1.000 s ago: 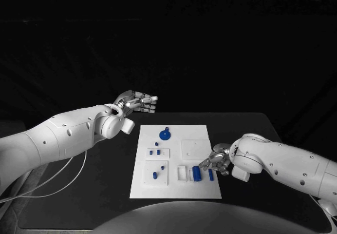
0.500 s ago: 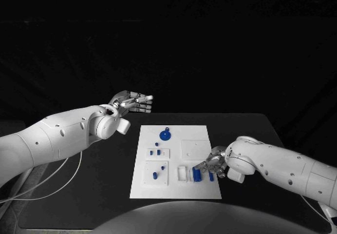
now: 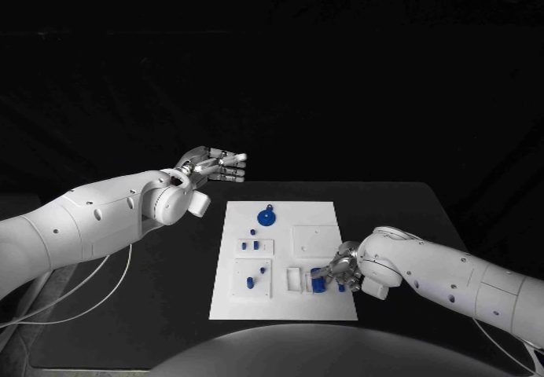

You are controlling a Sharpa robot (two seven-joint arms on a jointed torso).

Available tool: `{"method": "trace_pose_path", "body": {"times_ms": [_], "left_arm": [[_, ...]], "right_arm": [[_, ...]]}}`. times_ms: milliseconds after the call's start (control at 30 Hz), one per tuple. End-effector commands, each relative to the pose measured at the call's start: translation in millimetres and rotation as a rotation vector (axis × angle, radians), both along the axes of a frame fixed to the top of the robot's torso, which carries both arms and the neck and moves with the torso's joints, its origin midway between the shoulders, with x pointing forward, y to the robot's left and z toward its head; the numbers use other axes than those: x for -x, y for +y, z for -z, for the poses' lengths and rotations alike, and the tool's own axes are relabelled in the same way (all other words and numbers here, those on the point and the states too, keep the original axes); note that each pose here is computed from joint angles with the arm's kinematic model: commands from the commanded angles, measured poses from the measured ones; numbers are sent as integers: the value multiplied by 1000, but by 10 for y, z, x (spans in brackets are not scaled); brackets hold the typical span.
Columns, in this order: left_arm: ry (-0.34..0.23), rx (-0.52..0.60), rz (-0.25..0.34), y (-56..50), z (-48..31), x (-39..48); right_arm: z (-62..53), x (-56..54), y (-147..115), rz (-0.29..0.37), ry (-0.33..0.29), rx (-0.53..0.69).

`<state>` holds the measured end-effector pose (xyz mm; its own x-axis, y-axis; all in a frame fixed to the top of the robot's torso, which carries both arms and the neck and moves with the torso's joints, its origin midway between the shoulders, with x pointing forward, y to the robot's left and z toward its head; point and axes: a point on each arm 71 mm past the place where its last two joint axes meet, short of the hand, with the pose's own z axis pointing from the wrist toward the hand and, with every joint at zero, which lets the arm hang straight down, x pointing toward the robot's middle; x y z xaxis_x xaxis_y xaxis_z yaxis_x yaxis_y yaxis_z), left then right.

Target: Assemble the parts on the task board

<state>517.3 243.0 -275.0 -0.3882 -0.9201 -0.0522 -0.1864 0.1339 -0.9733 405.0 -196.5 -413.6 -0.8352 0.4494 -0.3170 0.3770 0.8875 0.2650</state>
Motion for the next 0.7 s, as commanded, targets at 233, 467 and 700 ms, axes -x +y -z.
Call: {"method": "trace_pose_path", "body": {"times_ms": [233, 467, 700], "left_arm": [[3, 31, 34, -52, -9, 11], [6, 31, 37, -51, -9, 14], [10, 32, 42, -58, -6, 15]], "right_arm": [[167, 63, 62, -49, 7, 19], [212, 89, 122, -73, 4, 29], [245, 132, 133, -107, 17, 48]]}}
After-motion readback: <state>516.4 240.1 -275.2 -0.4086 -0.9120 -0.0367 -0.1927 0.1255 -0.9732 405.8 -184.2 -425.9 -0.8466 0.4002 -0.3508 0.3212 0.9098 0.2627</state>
